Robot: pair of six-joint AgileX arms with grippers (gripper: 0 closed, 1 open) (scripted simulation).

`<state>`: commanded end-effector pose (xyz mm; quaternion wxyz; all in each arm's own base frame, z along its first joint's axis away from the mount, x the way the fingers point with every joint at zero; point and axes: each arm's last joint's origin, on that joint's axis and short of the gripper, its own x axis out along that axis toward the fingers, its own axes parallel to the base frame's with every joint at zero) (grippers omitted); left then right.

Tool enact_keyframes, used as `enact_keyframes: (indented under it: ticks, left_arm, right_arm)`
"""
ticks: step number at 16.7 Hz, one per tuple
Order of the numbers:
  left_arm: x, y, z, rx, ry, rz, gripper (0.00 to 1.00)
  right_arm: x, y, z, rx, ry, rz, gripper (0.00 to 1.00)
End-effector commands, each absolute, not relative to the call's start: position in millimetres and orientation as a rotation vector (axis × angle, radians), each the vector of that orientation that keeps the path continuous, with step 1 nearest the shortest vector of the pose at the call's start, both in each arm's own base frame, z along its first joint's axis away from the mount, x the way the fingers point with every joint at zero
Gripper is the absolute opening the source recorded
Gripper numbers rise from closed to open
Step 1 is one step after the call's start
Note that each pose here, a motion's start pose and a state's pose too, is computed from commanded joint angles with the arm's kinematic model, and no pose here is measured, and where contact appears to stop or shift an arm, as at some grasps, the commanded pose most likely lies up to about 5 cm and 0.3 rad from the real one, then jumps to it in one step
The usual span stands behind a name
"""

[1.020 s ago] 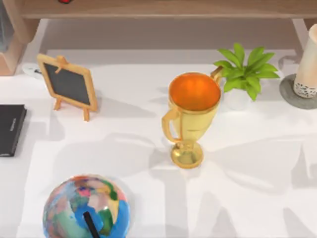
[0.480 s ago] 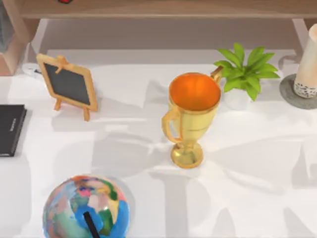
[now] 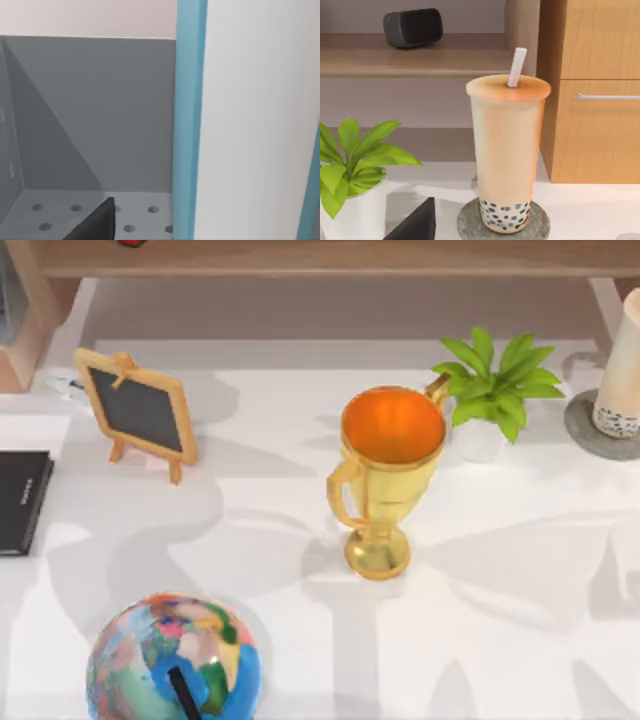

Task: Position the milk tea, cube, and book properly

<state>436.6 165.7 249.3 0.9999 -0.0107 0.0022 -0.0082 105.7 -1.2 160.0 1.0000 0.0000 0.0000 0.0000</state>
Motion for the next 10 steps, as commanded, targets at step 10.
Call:
enact_keyframes:
  ticks: [10]
  left_arm:
    - [454.0,166.6,247.8,-0.021,0.004,-0.017,1.0]
  right_arm:
    - [105.7,-1.2,160.0,0.0,0.0,0.0,1.0]
